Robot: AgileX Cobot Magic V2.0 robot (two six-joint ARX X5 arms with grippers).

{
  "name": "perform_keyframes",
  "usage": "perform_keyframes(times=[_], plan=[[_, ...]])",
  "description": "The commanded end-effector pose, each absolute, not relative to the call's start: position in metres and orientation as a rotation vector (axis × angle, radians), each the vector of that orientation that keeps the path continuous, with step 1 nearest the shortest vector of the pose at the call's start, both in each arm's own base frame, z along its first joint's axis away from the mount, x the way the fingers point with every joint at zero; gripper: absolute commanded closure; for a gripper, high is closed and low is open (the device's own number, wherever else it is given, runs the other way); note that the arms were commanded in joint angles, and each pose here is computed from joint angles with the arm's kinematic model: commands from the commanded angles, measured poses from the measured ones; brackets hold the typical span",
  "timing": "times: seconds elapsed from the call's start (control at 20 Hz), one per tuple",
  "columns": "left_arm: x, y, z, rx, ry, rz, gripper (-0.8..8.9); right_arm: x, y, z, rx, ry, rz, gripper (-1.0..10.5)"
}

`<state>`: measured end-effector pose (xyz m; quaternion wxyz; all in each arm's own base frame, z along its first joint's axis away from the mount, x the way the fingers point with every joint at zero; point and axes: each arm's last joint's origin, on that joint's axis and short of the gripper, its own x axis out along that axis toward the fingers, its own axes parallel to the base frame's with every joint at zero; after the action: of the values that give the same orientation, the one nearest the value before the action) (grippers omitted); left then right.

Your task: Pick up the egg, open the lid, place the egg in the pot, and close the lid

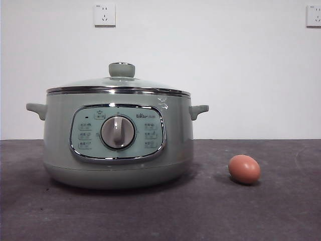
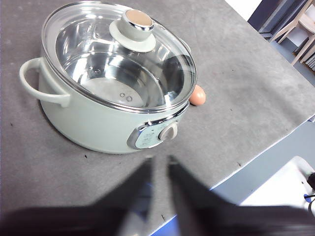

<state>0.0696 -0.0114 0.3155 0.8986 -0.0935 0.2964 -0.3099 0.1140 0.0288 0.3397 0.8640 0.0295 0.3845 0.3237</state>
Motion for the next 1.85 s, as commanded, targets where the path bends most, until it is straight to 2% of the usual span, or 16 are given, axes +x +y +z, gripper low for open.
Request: perform_keyframes(times=[0.05,0.5,0.65,1.0,1.25,1.35,1.7,1.8,1.85], plan=[[0.072,-0.011,0.317,-0.179,0.601,-0.651,2.19,0.116,0.029,0.340,0.071,0.811,0.675,3.6],[0.074,-0.011,0.317,-0.183,0.608,-0.651,2.16,0.144,0.039,0.332,0.059,0.845,0.711,3.5],[0.074,-0.011,0.317,-0.183,0.607,-0.652,2.16,0.169,0.052,0.320,-0.017,0.899,0.658,3.5],[0.074,-0.011,0.317,-0.183,0.608,-0.651,2.16,0.235,0.094,0.266,-0.146,1.043,0.565,3.5],[0.074,-0.011,0.317,-0.183,0.607,-0.651,2.16,0.267,0.119,0.220,-0.239,1.119,0.502,3.6],[0.074,-0.011,0.317,-0.185,0.608,-0.650,2.16,0.276,0.124,0.205,-0.253,1.131,0.479,4.2],[0.075,-0.011,0.317,-0.186,0.610,-0.650,2.16,0.291,0.130,0.173,-0.253,1.182,0.460,4.3],[0.075,-0.011,0.317,-0.187,0.611,-0.650,2.16,0.292,0.131,0.168,-0.254,1.196,0.458,5.6],[0.076,-0.011,0.316,-0.188,0.613,-0.650,2.16,0.293,0.131,0.166,-0.254,1.203,0.459,5.8]])
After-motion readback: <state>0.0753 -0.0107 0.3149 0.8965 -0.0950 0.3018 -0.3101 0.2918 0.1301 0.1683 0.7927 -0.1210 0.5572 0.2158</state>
